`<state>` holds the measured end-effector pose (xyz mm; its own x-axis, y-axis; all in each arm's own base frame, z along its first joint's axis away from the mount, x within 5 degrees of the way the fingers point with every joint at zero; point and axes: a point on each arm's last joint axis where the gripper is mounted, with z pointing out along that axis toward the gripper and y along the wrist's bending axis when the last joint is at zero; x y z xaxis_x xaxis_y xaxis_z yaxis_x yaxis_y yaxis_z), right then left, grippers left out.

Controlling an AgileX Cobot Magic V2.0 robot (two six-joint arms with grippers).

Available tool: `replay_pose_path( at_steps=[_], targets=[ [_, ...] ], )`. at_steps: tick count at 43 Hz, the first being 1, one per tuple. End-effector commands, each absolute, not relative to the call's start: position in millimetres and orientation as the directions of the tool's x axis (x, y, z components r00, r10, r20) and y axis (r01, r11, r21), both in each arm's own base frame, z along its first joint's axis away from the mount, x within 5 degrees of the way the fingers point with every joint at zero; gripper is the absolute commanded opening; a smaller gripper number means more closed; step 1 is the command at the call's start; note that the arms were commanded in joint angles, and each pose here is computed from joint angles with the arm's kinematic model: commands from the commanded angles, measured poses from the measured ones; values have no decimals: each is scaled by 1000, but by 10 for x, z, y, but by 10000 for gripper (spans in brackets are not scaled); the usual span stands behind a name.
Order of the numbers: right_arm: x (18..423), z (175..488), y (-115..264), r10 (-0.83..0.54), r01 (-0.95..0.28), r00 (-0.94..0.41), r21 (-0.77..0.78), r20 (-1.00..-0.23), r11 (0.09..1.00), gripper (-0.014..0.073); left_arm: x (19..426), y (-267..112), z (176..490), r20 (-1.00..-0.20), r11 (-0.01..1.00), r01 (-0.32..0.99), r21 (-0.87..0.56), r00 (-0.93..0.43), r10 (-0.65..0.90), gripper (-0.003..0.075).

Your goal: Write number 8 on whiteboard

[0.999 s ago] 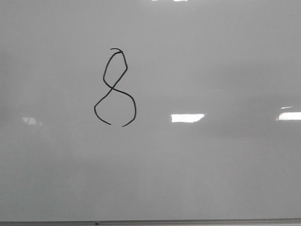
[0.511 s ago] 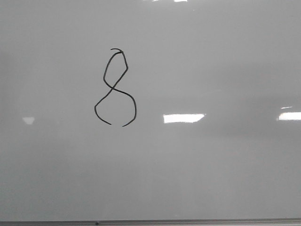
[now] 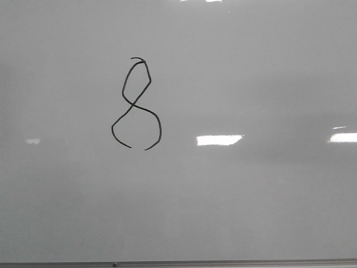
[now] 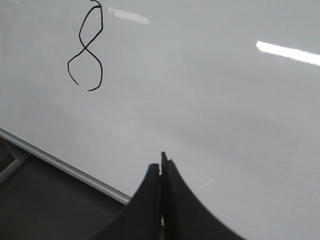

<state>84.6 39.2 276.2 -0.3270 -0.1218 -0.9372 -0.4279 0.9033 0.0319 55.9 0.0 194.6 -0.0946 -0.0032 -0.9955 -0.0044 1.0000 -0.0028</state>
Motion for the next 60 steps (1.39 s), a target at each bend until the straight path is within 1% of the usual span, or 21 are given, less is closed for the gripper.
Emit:
replay_pose_path(
  at_steps=[1, 24, 30, 32, 35, 39, 42, 43, 49, 56, 60],
  targets=[
    [870, 2891, 376, -78, -402, -268, 38, -960, 915, -69, 558, 2, 1990, -1000, 1000, -7, -13, -5, -13, -21],
    [870, 2891, 376, -79, -402, -268, 36, -960, 915, -69, 558, 2, 1990, -1000, 1000, -7, -13, -5, -13, -21],
    [896, 2896, 343, -111, -374, -223, -20, -968, 927, -69, 558, 2, 1990, -1000, 1000, -7, -13, -5, -13, -21],
    [909, 2876, 320, -142, -356, -198, -64, -970, 932, -69, 558, 2, 1990, -1000, 1000, -7, -13, -5, -13, -21],
    [911, 2833, 279, -141, -312, -149, -88, -979, 946, -69, 558, 2, 1990, -1000, 1000, -7, -13, -5, -13, -21],
    [871, 2759, 206, -90, -234, -48, -76, -995, 969, -69, 558, 2, 1990, -1000, 1000, -7, -13, -5, -13, -21],
    [824, 2634, 155, -46, -185, -10, -43, -999, 982, -69, 558, 2, 1990, -1000, 1000, -7, -13, -5, -13, -21],
    [800, 2602, 136, -10, -168, 7, -11, -1000, 986, -69, 558, 2, 1990, -1000, 1000, -7, -13, -5, -13, -21],
    [696, 2255, 37, 116, -53, -4, 116, -993, 992, -69, 558, 2, 1990, -1000, 1000, -7, -13, -5, -13, -21],
    [616, 1992, -26, 113, 44, -7, 113, -994, 993, -69, 558, 2, 1990, -1000, 1000, -7, -13, -5, -13, -21],
    [576, 1960, -30, 97, 61, -32, 95, -995, 994, -69, 558, 2, 1990, -1000, 1000, -7, -13, -5, -13, -21]
  ],
)
